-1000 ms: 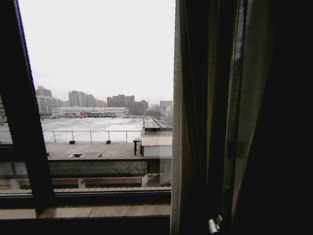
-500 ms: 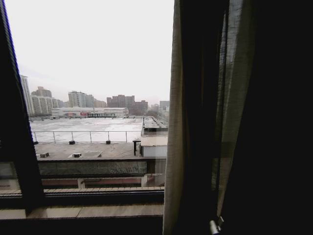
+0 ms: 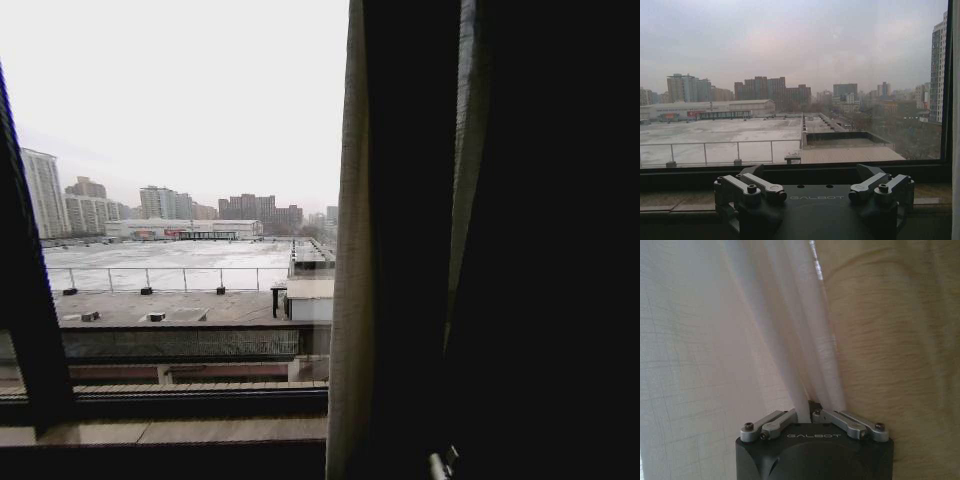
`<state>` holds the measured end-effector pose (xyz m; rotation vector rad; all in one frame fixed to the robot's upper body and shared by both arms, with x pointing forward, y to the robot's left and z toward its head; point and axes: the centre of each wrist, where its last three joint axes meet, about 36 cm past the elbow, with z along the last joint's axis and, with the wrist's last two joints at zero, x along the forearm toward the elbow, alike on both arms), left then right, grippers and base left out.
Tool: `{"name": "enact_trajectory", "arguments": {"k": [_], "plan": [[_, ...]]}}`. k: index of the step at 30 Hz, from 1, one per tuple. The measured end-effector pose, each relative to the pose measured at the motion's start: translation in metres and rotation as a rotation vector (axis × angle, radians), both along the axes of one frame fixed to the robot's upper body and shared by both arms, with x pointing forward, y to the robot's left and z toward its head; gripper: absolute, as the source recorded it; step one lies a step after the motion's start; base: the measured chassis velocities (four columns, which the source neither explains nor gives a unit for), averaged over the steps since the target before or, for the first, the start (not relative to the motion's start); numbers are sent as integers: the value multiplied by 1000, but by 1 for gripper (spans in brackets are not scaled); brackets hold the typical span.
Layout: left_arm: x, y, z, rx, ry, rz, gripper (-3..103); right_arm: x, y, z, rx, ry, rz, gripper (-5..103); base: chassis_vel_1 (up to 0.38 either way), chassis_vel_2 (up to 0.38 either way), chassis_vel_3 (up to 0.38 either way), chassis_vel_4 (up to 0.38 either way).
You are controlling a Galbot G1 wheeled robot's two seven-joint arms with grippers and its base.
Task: Open the curtains by pulling them apart, changing their state from closed to fully open.
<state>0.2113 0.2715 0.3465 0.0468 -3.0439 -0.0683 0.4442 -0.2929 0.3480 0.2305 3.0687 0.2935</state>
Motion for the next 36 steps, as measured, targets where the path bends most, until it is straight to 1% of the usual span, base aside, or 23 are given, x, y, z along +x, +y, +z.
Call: {"name": "enact_trajectory", "arguments": {"k": [16, 18, 23, 36], "plan": [[0, -1, -1, -1, 3, 1, 100, -1, -1, -4, 1, -1, -4, 0, -149, -155, 148, 160], [0, -1, -1, -1, 3, 0, 100, -3, -1, -5, -12, -4, 0, 0, -125, -144, 144, 129], [1, -1, -2, -2, 4, 0, 100, -6, -1, -7, -19, -3, 2, 0, -105, -110, 116, 115], [0, -2, -4, -4, 10, 1, 100, -9, 0, -9, -19, -4, 4, 0, -18, -17, 17, 13]]}}
